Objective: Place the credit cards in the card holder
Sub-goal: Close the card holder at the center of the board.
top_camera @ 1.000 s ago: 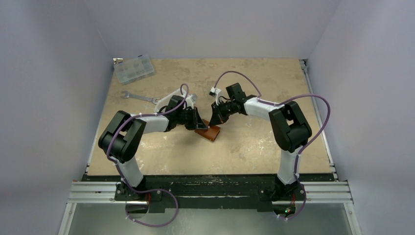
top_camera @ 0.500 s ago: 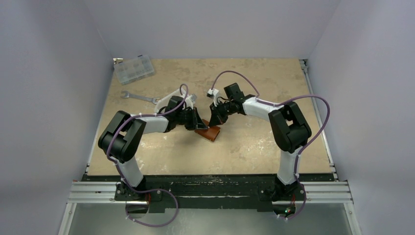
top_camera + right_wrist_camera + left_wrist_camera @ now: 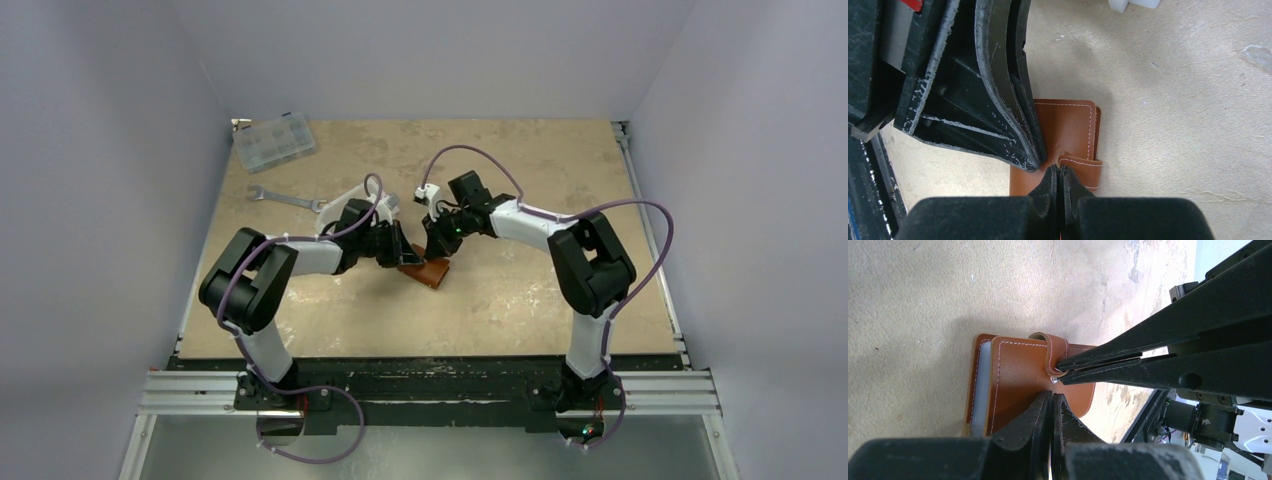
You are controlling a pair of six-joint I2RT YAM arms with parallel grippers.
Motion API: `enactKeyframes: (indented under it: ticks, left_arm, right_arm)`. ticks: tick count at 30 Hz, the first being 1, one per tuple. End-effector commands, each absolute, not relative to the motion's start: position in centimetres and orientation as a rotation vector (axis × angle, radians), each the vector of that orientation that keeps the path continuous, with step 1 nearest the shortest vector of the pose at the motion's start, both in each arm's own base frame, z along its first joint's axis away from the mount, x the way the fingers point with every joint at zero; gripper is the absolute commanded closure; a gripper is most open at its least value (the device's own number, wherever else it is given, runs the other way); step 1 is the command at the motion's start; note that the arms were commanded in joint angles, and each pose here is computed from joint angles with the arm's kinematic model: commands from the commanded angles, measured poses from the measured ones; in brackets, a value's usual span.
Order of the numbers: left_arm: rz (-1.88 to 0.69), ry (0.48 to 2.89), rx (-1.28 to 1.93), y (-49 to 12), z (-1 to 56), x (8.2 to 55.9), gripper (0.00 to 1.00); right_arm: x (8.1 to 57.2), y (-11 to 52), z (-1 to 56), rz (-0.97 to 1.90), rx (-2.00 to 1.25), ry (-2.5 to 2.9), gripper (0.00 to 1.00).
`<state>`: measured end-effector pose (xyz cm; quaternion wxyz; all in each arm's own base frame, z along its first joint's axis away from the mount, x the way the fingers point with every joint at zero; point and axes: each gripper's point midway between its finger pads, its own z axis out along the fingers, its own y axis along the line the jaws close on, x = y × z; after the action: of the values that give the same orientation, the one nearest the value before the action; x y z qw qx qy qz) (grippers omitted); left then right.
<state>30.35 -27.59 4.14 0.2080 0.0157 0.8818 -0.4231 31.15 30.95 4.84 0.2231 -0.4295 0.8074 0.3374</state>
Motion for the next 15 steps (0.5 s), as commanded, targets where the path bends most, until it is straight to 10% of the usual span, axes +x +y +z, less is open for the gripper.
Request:
enactKeyframes:
  ticks: [1,15]
  left_arm:
    - [-0.917,2.632,-0.078,-23.6,-1.3,28.8,1.00]
    - [-0.948,2.656,-0.119,-22.6,-2.1,29.4,1.00]
  right_arm:
    - [24.8,30.1,0.7,0.919,-1.306,2.468,1.00]
    - [23.6,30.3,1.2,0.834,-1.253,2.518,1.00]
